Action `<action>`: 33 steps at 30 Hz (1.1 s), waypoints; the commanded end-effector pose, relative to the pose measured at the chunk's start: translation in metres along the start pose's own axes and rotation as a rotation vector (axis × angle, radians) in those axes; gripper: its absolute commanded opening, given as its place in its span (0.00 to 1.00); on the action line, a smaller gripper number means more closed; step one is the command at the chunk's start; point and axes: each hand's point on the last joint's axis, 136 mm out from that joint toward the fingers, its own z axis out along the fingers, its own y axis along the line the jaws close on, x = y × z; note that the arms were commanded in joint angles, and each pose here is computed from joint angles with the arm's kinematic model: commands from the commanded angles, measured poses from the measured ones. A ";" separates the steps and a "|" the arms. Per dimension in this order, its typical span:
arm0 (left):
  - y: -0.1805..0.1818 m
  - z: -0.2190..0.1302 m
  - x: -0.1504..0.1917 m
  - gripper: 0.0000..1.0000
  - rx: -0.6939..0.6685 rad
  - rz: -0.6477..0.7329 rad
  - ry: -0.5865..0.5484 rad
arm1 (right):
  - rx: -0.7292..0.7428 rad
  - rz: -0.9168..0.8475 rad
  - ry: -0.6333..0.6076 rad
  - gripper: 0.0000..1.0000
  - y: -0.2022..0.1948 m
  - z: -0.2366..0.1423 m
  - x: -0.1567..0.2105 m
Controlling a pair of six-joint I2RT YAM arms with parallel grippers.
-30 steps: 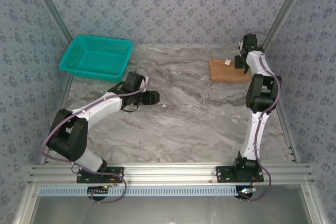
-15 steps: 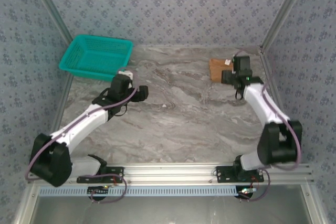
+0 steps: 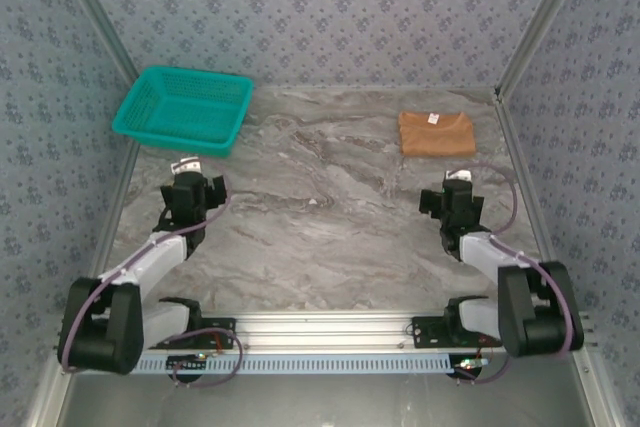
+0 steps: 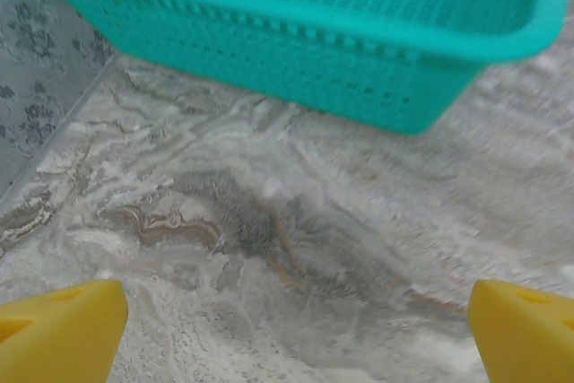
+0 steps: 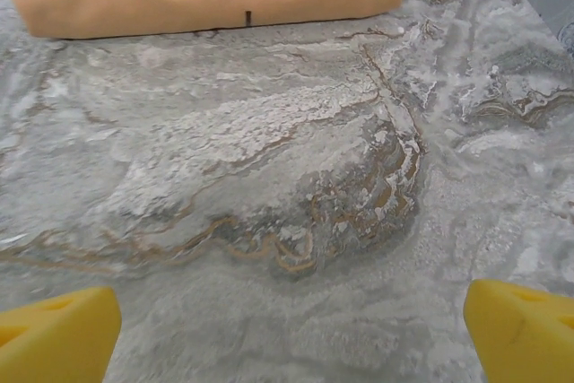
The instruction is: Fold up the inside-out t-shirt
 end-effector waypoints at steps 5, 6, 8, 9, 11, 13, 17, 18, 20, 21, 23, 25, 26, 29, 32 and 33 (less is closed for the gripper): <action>-0.011 0.032 -0.020 0.98 0.077 0.068 -0.122 | -0.045 0.035 -0.231 1.00 0.002 0.011 -0.057; -0.009 0.036 -0.020 0.98 0.074 0.061 -0.127 | -0.055 0.041 -0.224 1.00 0.000 0.013 -0.057; -0.007 0.039 -0.019 0.98 0.079 0.060 -0.115 | -0.054 0.063 -0.228 1.00 -0.004 0.016 -0.058; -0.005 0.041 -0.019 0.98 0.079 0.051 -0.135 | -0.059 0.080 -0.245 1.00 -0.006 0.018 -0.056; -0.004 0.048 -0.012 0.98 0.105 0.026 -0.135 | -0.073 0.099 -0.273 1.00 -0.008 0.023 -0.050; -0.006 0.056 -0.003 0.98 0.127 0.024 -0.129 | -0.085 0.087 -0.277 1.00 -0.005 0.028 -0.043; -0.004 0.058 -0.001 0.98 0.146 0.007 -0.112 | -0.084 0.091 -0.275 1.00 -0.004 0.032 -0.047; -0.005 0.058 -0.002 0.98 0.147 0.007 -0.117 | -0.077 0.068 -0.275 1.00 -0.003 0.033 -0.048; -0.005 0.058 -0.002 0.98 0.147 0.008 -0.116 | -0.088 0.063 -0.273 1.00 0.000 0.033 -0.049; -0.005 0.058 -0.001 0.98 0.147 0.008 -0.115 | -0.084 0.060 -0.266 1.00 -0.001 0.034 -0.047; -0.004 0.058 -0.001 0.98 0.146 0.007 -0.115 | -0.084 0.060 -0.269 1.00 -0.001 0.033 -0.048; -0.004 0.058 -0.001 0.98 0.146 0.008 -0.114 | -0.083 0.057 -0.269 1.00 0.000 0.033 -0.047; -0.005 0.058 -0.001 0.98 0.146 0.007 -0.115 | -0.084 0.058 -0.269 1.00 0.000 0.033 -0.047; -0.005 0.058 -0.001 0.98 0.148 0.008 -0.116 | -0.079 0.049 -0.269 1.00 0.000 0.033 -0.048; -0.005 0.058 -0.001 0.98 0.147 0.008 -0.114 | -0.070 0.044 -0.268 1.00 0.000 0.033 -0.048; -0.005 0.058 -0.001 0.98 0.147 0.007 -0.114 | -0.066 0.038 -0.269 1.00 0.001 0.033 -0.048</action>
